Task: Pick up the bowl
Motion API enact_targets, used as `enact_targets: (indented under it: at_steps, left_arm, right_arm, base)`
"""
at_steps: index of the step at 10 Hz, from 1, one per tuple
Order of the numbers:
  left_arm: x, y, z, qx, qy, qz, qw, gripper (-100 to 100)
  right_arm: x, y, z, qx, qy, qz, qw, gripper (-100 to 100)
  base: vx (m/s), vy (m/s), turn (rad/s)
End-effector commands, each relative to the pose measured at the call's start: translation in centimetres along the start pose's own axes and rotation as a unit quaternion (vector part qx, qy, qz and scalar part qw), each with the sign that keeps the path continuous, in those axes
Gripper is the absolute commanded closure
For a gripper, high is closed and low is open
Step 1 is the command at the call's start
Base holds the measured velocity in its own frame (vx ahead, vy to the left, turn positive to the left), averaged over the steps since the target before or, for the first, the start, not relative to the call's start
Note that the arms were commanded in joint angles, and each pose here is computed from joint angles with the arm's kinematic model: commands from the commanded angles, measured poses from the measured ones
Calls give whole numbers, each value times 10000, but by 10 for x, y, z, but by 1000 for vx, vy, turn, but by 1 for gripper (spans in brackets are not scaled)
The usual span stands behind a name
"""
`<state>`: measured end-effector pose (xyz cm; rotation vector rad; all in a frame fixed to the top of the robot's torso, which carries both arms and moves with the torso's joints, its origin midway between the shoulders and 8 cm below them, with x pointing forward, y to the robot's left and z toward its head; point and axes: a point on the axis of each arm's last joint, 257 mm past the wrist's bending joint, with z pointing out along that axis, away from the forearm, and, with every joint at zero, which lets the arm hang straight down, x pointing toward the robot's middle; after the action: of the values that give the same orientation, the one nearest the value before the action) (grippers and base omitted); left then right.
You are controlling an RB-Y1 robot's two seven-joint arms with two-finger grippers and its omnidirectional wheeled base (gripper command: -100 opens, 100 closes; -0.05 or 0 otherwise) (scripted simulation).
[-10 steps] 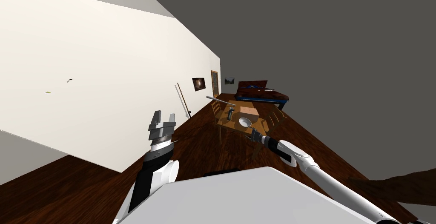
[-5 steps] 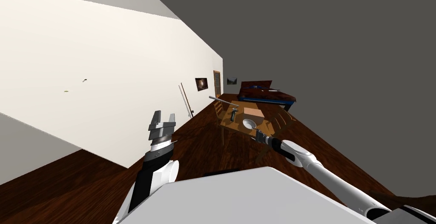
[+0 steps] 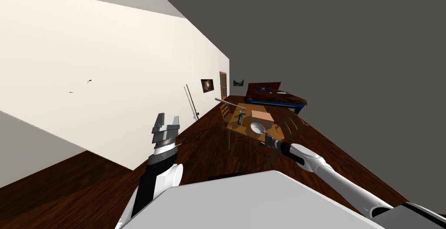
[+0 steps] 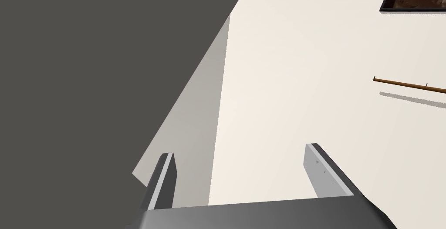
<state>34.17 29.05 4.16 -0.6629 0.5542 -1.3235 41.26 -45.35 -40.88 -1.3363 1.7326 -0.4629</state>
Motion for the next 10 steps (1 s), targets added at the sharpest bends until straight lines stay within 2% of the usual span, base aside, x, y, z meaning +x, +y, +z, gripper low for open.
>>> enact_targets:
  at_steps: [1, 2, 3, 4, 5, 8, 9, 10]
  left_arm:
    - [0, 0, 0, 0, 0, 0, 10000, 0]
    - [0, 0, 0, 0, 0, 0, 10000, 0]
    - [0, 0, 0, 0, 0, 0, 10000, 0]
    - [0, 0, 0, 0, 0, 0, 10000, 0]
    - [0, 0, 0, 0, 0, 0, 10000, 0]
    - [0, 0, 0, 0, 0, 0, 10000, 0]
    - [0, 0, 0, 0, 0, 0, 10000, 0]
    - [0, 0, 0, 0, 0, 0, 10000, 0]
  right_arm:
    - [17, -2, -1, -26, 191, -204, 9996, -100]
    - [24, 3, -3, -63, 268, -165, 9995, -100]
    - [36, -1, -4, -79, 416, -358, 9985, -100]
    - [42, 3, -6, -110, 478, -325, 9983, -100]
    - [56, 2, -9, -156, 657, -480, 9966, -100]
    - [68, 10, -13, -221, 778, -415, 9959, -100]
    - [79, 9, -16, -267, 927, -565, 9937, -100]
    - [86, 14, -19, -307, 998, -525, 9931, -100]
  base:
    - [46, 15, 85]
    - [47, 12, 53]
    - [67, 19, 66]
    - [55, 24, 52]
    - [58, 18, 88]
    - [25, 7, 10]
    - [36, 5, 61]
    - [49, 5, 59]
